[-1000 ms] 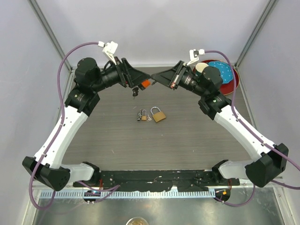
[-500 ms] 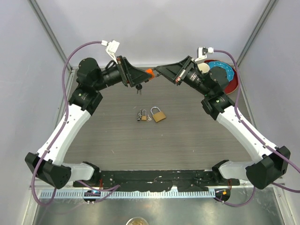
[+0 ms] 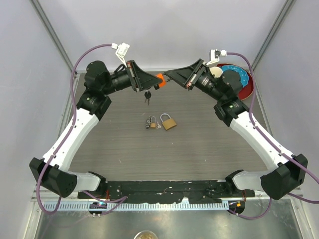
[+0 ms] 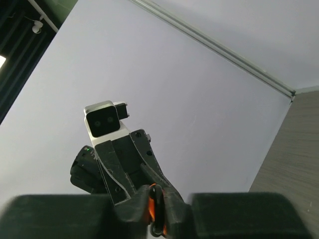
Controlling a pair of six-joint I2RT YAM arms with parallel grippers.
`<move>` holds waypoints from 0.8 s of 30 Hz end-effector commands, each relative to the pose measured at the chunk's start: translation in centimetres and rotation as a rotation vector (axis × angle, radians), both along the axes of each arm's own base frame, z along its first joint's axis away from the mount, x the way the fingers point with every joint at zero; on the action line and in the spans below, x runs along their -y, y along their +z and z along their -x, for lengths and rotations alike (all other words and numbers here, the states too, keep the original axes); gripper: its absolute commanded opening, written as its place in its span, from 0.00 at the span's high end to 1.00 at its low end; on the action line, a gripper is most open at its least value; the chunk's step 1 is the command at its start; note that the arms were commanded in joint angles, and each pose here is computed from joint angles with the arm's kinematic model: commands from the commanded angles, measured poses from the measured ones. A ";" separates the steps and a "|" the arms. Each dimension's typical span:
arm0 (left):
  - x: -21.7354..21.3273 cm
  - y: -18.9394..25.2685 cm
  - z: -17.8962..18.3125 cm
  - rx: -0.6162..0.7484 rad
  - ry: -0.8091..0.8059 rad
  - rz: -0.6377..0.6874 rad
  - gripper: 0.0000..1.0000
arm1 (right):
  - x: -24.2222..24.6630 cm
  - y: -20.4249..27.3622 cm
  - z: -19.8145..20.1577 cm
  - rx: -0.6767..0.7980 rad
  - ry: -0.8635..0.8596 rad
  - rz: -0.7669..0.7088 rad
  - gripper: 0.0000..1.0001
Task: Lock with the key
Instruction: Lock the lock.
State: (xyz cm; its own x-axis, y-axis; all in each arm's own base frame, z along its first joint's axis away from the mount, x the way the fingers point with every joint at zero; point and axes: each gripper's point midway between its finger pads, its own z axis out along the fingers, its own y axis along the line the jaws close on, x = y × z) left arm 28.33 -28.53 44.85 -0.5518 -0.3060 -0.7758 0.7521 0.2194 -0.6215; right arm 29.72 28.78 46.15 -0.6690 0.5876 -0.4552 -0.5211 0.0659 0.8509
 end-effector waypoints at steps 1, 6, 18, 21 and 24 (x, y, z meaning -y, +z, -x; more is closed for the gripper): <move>0.1 0.8 0.5 -0.012 -0.022 0.003 1.00 | 0.4 0.5 0.8 0.109 -0.023 0.128 0.61; 0.1 1.0 1.2 -0.039 -0.060 0.015 1.00 | 2.0 -0.1 0.0 0.130 -0.058 0.174 0.41; 0.1 0.9 2.3 -0.077 -0.152 0.039 1.00 | 2.2 0.8 1.8 0.280 0.128 0.196 0.47; 0.2 0.7 2.5 -0.088 -0.171 0.034 1.00 | 1.8 0.7 2.6 0.299 0.191 0.213 0.50; 0.4 0.6 2.4 -0.098 -0.186 0.034 1.00 | 1.7 0.5 3.1 0.304 0.238 0.232 0.54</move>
State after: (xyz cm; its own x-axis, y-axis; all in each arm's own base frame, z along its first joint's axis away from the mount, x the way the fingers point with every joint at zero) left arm 26.77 -28.95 43.56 -0.7057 -0.2242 -0.6720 0.6633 0.1240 -0.7380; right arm 28.83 26.99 44.37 -0.6433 0.3692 -0.6707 -0.6689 0.1551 0.7270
